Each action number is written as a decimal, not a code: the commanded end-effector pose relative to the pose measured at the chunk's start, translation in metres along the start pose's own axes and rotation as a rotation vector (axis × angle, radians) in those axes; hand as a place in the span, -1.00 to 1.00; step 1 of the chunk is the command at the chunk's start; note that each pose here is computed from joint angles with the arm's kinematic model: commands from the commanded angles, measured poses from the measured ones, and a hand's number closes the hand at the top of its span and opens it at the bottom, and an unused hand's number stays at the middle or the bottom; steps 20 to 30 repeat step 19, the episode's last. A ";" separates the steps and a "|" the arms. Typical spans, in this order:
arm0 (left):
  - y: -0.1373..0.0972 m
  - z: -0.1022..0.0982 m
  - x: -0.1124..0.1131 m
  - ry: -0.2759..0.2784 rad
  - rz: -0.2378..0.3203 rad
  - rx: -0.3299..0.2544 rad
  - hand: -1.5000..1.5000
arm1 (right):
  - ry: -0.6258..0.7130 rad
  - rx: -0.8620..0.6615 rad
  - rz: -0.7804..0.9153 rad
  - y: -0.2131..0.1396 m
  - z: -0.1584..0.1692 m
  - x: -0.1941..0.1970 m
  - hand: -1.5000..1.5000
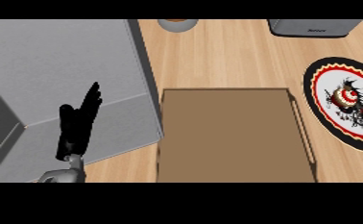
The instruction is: Pick the cupcake from the tray and place it in the plate
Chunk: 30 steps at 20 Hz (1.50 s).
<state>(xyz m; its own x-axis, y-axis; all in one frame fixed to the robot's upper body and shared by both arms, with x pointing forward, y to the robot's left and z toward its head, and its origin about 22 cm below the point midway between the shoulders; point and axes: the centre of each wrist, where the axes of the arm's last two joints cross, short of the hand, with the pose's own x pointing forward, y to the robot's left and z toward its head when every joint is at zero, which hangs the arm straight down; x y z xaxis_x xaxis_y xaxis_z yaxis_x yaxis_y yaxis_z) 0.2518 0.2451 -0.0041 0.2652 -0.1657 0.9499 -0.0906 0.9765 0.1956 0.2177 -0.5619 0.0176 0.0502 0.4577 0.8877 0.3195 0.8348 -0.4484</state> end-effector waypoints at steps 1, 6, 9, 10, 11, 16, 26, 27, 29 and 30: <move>-0.002 -0.003 -0.013 -0.005 -0.006 0.015 0.00 | 0.010 -0.034 -0.004 -0.004 0.005 -0.003 -1.00; 0.007 -0.011 0.011 0.001 0.001 -0.005 0.00 | 0.016 -0.059 -0.017 -0.017 0.006 0.002 -1.00; -0.001 0.003 -0.001 0.002 0.007 -0.007 0.00 | 0.029 -0.129 0.008 -0.028 0.015 -0.001 -1.00; 0.009 -0.001 -0.012 -0.005 0.025 -0.003 0.00 | 0.035 -0.122 0.011 -0.037 0.020 0.000 -1.00; -0.007 -0.005 0.002 0.014 0.006 -0.004 0.00 | 0.046 -0.137 0.007 -0.022 0.029 -0.014 -1.00; -0.007 -0.004 -0.005 -0.012 0.024 -0.006 0.00 | 0.047 -0.162 0.024 -0.031 0.026 -0.007 -1.00; -0.017 -0.001 0.001 -0.004 0.014 -0.029 0.00 | 0.072 -0.159 0.040 -0.038 0.029 -0.006 -1.00; -0.017 -0.001 0.001 -0.004 0.014 -0.029 0.00 | 0.072 -0.159 0.040 -0.038 0.029 -0.006 -1.00; -0.017 -0.001 0.001 -0.004 0.014 -0.029 0.00 | 0.072 -0.159 0.040 -0.038 0.029 -0.006 -1.00; -0.017 -0.001 0.001 -0.004 0.014 -0.029 0.00 | 0.072 -0.159 0.040 -0.038 0.029 -0.006 -1.00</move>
